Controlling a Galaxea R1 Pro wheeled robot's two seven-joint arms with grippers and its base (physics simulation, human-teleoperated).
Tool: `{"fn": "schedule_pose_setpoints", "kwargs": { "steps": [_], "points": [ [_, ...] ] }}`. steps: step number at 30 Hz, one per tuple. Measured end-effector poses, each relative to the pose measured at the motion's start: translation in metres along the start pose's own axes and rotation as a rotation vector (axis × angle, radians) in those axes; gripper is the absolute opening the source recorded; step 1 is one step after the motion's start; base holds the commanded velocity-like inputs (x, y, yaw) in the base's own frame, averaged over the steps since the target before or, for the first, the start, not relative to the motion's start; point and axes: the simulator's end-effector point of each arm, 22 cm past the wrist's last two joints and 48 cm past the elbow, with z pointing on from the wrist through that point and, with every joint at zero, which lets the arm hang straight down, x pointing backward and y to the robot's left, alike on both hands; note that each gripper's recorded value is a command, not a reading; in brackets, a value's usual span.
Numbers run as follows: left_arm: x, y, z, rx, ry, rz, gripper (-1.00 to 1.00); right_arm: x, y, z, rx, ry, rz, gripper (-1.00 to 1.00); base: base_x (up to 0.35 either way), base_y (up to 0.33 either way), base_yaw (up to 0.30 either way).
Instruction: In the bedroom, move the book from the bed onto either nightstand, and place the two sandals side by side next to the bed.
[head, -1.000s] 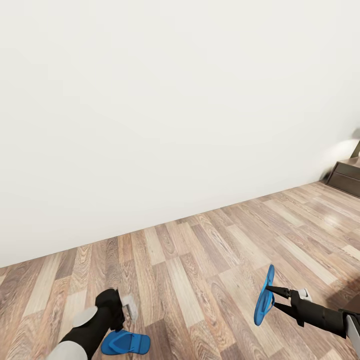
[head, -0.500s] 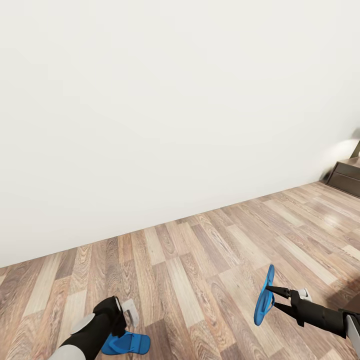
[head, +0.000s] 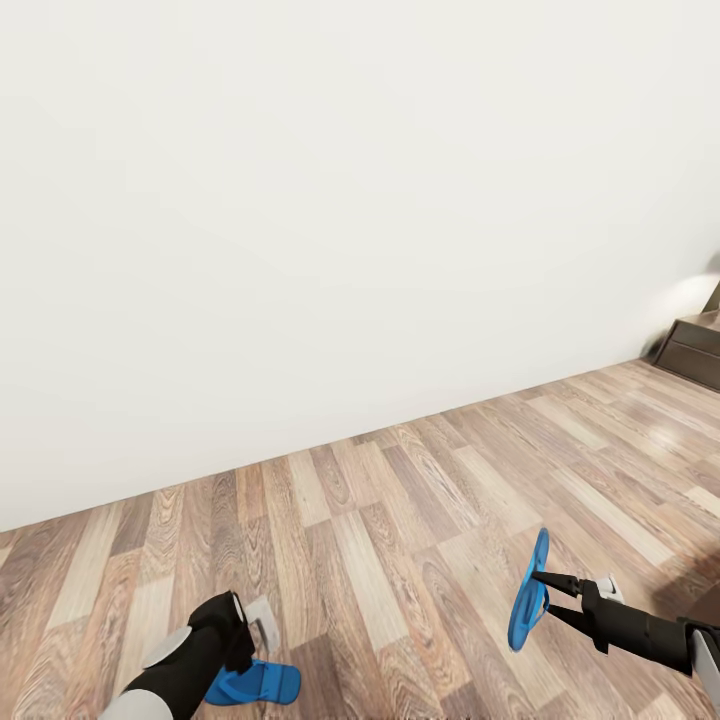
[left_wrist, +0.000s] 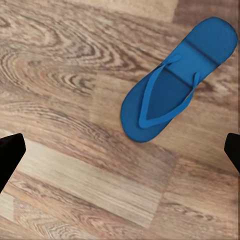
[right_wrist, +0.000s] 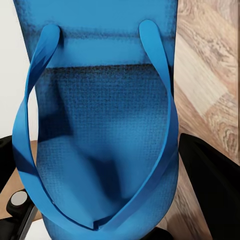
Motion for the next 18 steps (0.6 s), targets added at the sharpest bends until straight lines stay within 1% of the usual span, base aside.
{"fn": "schedule_pose_setpoints", "kwargs": {
  "steps": [18],
  "points": [
    [0.013,-0.024,0.026,0.06,0.039,0.006,1.0,0.009,-0.032,0.011,0.044,0.03,0.05,-1.0,0.0,0.0,0.0]
  ]
}}
